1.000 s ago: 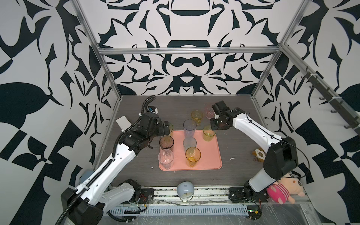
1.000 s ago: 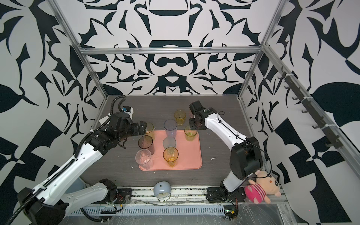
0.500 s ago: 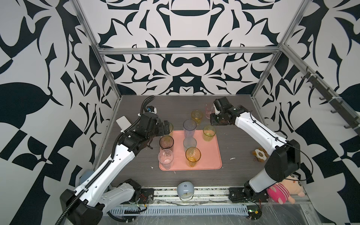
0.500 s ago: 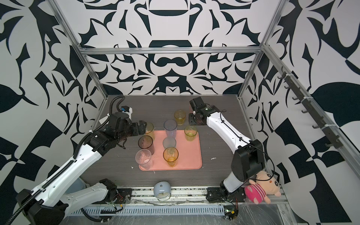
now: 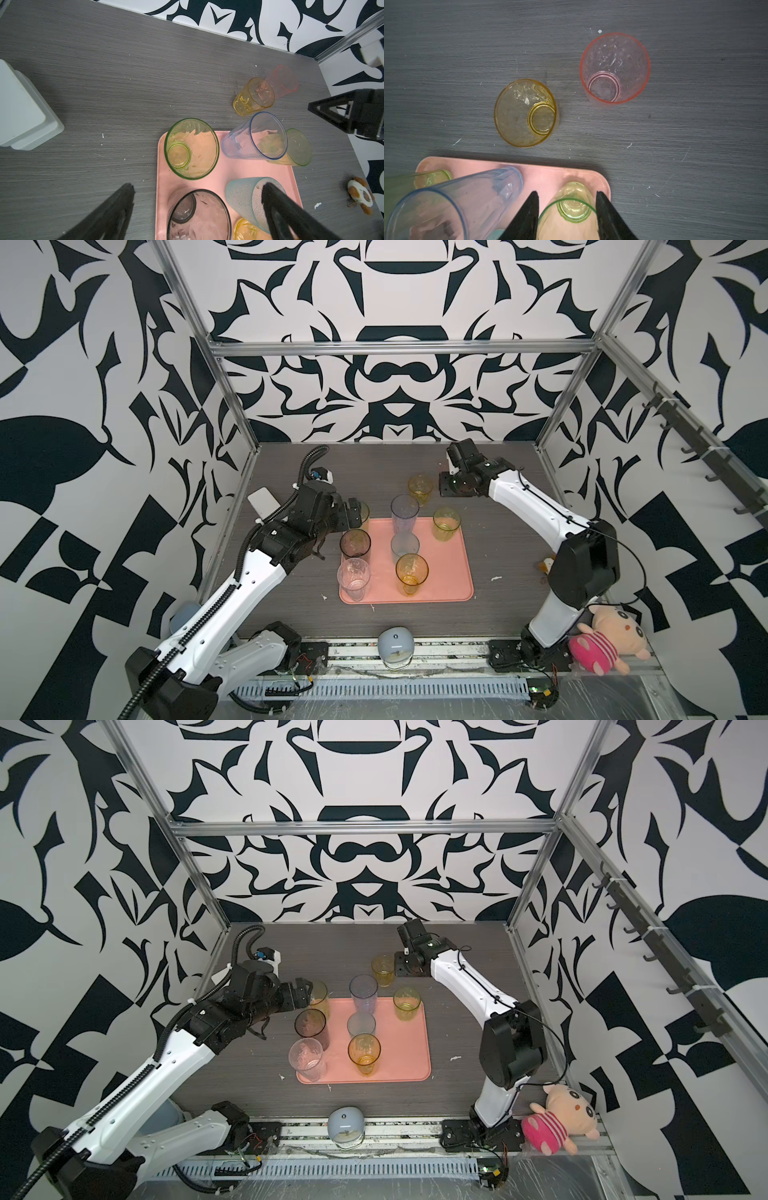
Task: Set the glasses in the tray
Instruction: 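Raise the right gripper and move it to the yellow glass beyond the tray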
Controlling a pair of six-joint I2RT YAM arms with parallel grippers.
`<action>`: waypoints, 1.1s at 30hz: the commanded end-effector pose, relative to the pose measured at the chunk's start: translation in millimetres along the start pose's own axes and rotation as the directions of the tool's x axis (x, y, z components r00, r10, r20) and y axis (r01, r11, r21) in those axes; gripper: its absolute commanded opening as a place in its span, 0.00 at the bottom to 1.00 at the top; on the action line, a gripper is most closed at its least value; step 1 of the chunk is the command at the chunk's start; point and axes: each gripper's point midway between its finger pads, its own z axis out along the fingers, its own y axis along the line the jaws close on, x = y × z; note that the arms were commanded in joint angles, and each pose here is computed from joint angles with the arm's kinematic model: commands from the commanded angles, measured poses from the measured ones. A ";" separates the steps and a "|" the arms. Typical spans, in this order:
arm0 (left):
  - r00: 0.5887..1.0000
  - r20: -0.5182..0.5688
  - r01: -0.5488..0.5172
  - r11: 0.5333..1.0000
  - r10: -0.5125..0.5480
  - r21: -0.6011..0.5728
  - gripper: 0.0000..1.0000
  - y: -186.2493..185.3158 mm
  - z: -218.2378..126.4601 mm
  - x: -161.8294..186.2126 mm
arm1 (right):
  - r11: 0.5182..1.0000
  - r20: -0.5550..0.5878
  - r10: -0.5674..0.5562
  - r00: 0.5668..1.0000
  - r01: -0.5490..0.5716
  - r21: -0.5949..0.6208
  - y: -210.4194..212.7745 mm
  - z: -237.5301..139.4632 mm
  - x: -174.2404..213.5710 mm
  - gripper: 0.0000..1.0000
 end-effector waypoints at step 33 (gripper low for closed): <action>0.999 -0.006 -0.047 0.998 0.047 -0.034 0.99 3.2 14.3 -1.1 | 0.999 -0.011 0.033 0.999 -0.033 0.013 20.2 67.6 -40.1 0.46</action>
